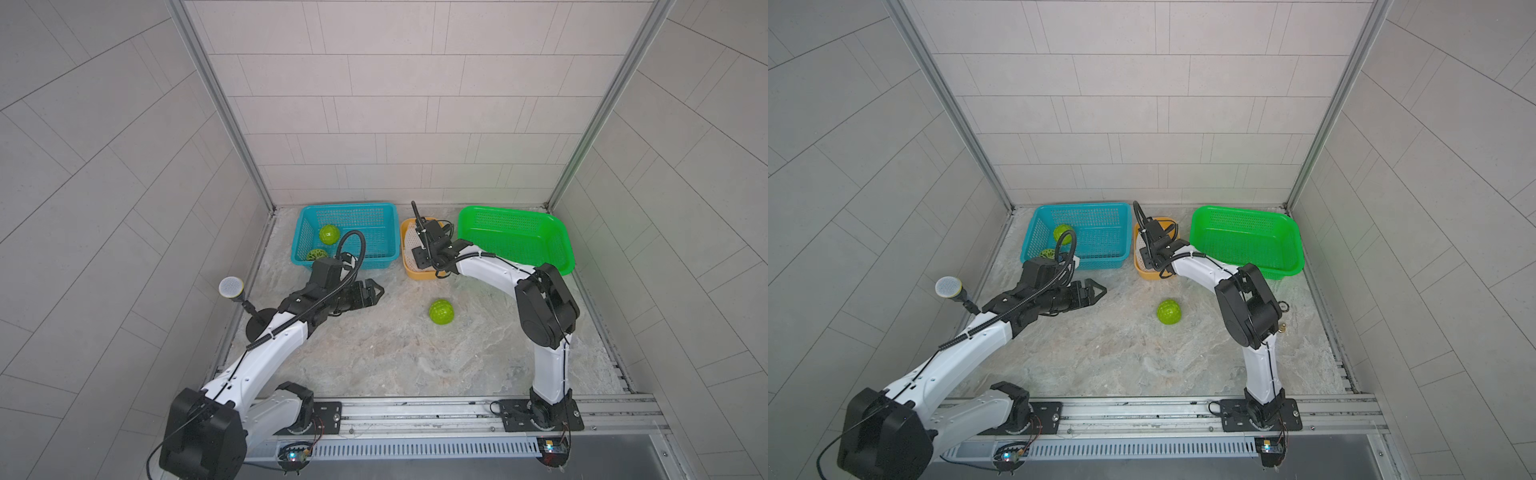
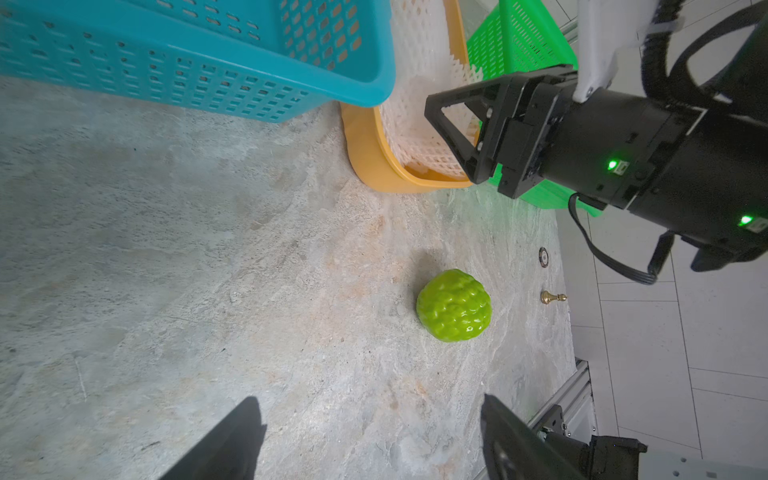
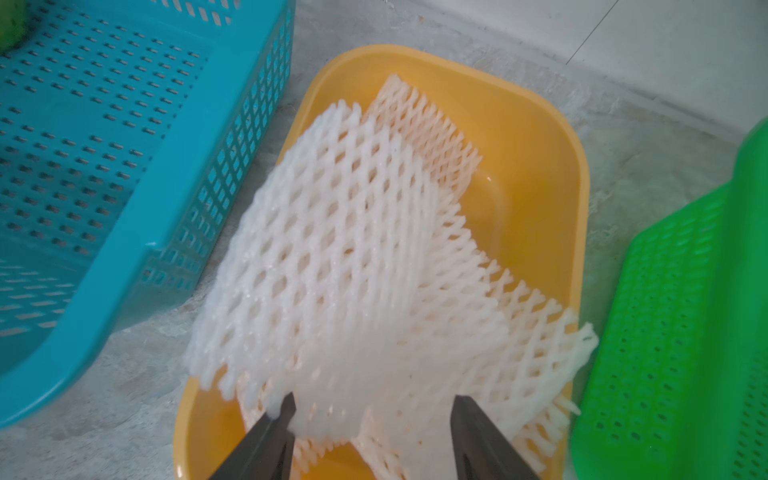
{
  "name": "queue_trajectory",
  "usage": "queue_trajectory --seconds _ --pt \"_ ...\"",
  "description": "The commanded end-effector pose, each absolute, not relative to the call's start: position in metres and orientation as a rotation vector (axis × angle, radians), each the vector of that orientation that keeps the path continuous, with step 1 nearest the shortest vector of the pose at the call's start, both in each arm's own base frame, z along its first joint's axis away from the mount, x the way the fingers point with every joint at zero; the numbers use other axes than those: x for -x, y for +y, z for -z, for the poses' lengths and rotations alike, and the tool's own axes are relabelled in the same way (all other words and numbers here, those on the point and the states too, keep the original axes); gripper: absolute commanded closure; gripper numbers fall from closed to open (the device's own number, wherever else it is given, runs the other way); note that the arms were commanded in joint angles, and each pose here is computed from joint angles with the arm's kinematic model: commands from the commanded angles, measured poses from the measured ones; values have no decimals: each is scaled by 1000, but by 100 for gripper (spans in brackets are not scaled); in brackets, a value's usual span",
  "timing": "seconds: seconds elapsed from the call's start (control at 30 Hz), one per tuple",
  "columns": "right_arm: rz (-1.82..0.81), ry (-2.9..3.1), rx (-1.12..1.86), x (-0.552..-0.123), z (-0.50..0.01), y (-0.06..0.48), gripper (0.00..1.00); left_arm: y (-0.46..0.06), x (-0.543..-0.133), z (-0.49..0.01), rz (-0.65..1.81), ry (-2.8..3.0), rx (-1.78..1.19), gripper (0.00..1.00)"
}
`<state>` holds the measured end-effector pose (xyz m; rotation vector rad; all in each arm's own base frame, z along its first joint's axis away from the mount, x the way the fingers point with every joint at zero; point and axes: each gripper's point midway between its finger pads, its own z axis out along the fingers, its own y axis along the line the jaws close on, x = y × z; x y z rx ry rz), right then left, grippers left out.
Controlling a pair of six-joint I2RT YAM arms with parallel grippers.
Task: Sleeve custard apples in foam nets
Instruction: Pick up the foam net from the storage box.
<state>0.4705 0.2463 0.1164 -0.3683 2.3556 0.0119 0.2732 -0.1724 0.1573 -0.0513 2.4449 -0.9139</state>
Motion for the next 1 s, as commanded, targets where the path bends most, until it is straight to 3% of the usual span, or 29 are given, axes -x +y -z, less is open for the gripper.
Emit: queue_trajectory --seconds 0.0,0.17,0.33,0.5,0.97 --pt "76 2304 358 -482 -126 241 42 -172 -270 -149 903 2475 61 14" --pt "69 2243 351 -491 -137 246 51 -172 -271 -146 905 2487 66 14" --pt "70 2222 348 -496 -144 247 80 -173 -271 -144 910 2494 73 14" --pt "61 2211 344 -496 -149 247 97 -173 -272 -143 910 2493 75 14" --pt "-153 2114 267 -457 -222 236 100 -174 -272 -155 922 2461 61 13"
